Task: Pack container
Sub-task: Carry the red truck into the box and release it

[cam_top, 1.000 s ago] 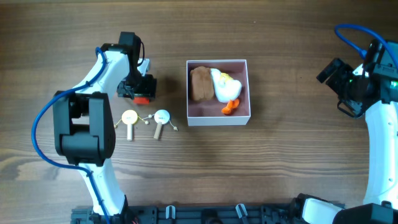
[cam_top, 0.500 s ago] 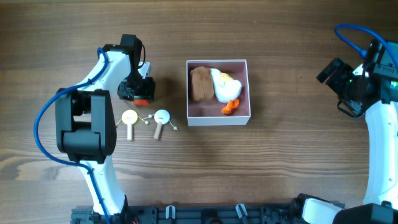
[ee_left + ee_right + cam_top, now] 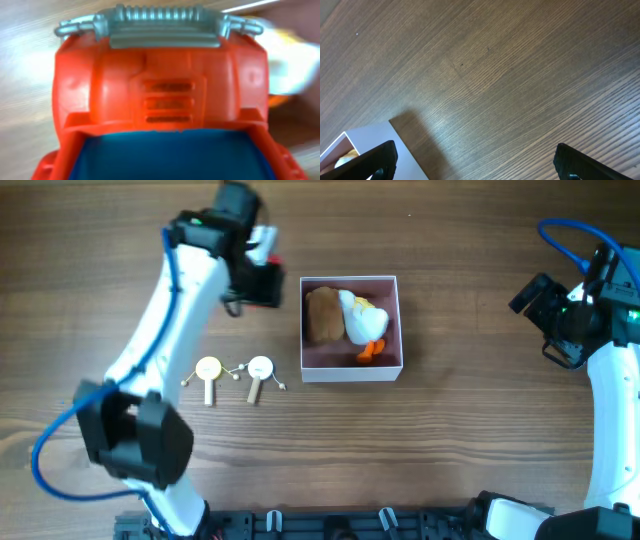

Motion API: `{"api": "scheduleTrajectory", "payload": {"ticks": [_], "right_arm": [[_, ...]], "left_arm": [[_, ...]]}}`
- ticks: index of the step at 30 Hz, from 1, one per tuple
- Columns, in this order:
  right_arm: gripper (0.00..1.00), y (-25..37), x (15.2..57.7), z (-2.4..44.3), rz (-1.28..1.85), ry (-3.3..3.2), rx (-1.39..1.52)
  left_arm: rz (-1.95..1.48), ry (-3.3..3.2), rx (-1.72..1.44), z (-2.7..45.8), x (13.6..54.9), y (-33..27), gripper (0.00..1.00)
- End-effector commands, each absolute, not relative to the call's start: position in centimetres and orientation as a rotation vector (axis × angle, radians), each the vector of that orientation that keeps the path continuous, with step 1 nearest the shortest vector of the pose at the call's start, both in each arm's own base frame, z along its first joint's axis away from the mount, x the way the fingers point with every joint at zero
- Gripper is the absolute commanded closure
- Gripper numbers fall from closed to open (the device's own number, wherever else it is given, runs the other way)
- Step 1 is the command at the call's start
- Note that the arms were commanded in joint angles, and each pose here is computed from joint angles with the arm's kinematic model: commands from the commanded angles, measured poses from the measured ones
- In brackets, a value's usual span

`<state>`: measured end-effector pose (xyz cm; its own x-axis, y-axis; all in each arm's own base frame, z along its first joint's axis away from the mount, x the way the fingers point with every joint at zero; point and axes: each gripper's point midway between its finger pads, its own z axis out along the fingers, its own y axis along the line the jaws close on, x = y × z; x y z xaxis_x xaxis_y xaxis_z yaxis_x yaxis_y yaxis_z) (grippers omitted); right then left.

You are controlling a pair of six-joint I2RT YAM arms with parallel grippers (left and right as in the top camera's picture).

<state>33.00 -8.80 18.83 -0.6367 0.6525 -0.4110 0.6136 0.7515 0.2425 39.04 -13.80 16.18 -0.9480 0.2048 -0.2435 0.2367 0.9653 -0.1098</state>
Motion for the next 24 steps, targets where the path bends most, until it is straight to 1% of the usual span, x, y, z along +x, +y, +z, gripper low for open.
{"api": "scheduleTrajectory", "payload": {"ticks": [1, 3, 4, 5, 7, 8, 9, 12, 14, 16, 19, 21, 24], "right_arm": [[0.0, -8.6, 33.3, 19.0, 0.128, 2.466, 0.952], [0.01, -8.6, 33.3, 19.0, 0.128, 2.466, 0.951], [0.0, -8.6, 33.3, 19.0, 0.128, 2.467, 0.951], [0.0, -8.6, 33.3, 19.0, 0.128, 2.466, 0.952], [0.01, -8.6, 33.3, 19.0, 0.128, 2.466, 0.951], [0.0, -8.6, 33.3, 19.0, 0.128, 2.466, 0.952], [0.0, -8.6, 33.3, 19.0, 0.128, 2.467, 0.951], [0.0, -8.6, 33.3, 19.0, 0.128, 2.467, 0.951], [0.0, -8.6, 33.3, 19.0, 0.127, 2.466, 0.952], [0.0, -8.6, 33.3, 19.0, 0.128, 2.466, 0.951], [0.0, -8.6, 33.3, 19.0, 0.127, 2.466, 0.952], [0.0, -8.6, 33.3, 19.0, 0.127, 2.466, 0.951], [0.0, -8.6, 33.3, 19.0, 0.127, 2.466, 0.951]], "left_arm": [[-0.319, 2.833, 0.396, 17.5, 37.1, -20.7, 0.76], [-0.339, 2.846, 0.382, 16.6, 36.4, -23.4, 0.8], [-0.346, 2.851, 0.423, 15.7, 35.8, -25.2, 0.83], [-0.335, 2.846, 0.505, 15.0, 35.4, -26.2, 0.84], [-0.259, 2.811, 0.753, 13.6, 34.7, -27.1, 0.89], [-0.187, 2.787, 0.869, 13.0, 34.5, -26.9, 0.96], [-0.079, 2.728, 1.077, 12.4, 34.3, -26.4, 0.96], [0.017, 2.543, 1.575, 12.0, 33.1, -25.5, 0.96], [0.033, 2.456, 1.733, 11.9, 32.9, -25.2, 0.96], [0.045, 2.37, 1.849, 11.9, 33.3, -24.7, 0.96], [0.001, 2.296, 1.926, 11.9, 33.7, -24.5, 0.96], [-0.095, 2.235, 1.989, 11.8, 33.3, -25.0, 0.93], [-0.129, 2.254, 1.99, 11.2, 33.1, -24.5, 0.88]]}}
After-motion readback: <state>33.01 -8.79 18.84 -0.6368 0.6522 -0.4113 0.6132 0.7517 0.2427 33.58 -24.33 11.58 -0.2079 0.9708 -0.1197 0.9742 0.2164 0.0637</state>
